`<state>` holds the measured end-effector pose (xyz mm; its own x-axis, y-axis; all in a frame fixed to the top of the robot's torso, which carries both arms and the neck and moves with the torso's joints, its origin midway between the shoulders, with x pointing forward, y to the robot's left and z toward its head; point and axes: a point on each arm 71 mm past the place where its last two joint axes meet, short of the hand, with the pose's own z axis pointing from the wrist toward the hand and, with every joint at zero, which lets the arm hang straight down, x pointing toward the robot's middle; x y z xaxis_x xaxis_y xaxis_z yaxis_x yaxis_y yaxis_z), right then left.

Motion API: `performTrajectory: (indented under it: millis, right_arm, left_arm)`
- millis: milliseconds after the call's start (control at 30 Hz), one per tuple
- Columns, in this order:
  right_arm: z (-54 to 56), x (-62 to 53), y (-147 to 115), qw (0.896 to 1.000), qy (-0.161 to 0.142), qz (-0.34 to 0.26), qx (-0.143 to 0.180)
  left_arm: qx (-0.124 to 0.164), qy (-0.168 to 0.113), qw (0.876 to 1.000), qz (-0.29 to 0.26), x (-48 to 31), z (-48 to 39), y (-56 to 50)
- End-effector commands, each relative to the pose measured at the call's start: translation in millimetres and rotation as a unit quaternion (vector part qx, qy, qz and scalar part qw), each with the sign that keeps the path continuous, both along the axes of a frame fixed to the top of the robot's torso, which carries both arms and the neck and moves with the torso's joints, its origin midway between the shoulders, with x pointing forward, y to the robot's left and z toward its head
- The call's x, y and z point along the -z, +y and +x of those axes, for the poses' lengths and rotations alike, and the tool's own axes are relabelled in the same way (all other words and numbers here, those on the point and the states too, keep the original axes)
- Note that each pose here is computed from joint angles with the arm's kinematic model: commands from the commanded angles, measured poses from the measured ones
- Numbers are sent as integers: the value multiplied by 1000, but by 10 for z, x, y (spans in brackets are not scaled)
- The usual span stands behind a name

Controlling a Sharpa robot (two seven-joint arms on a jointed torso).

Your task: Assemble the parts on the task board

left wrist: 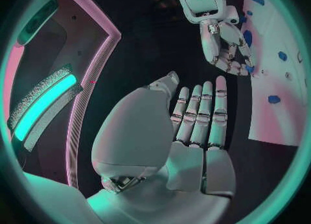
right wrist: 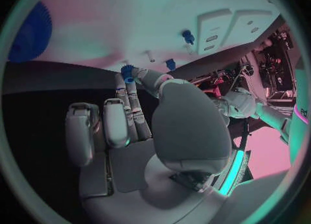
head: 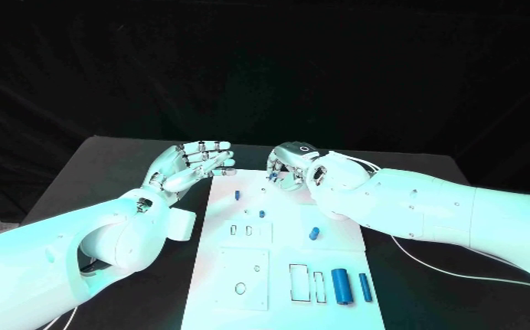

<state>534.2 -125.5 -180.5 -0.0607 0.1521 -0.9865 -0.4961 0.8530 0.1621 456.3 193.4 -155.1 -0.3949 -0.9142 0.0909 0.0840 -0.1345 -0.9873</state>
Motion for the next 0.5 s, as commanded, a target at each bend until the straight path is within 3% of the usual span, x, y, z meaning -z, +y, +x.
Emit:
performTrajectory:
  millis: [33, 500]
  right_arm:
    - [15, 5, 31, 1000, -2, -12, -1]
    - [64, -4, 83, 1000, -8, -16, 4]
  left_arm:
    - [6, -5, 1000, -4, -21, -4, -26]
    - [7, -12, 1000, -4, -99, -1, -29]
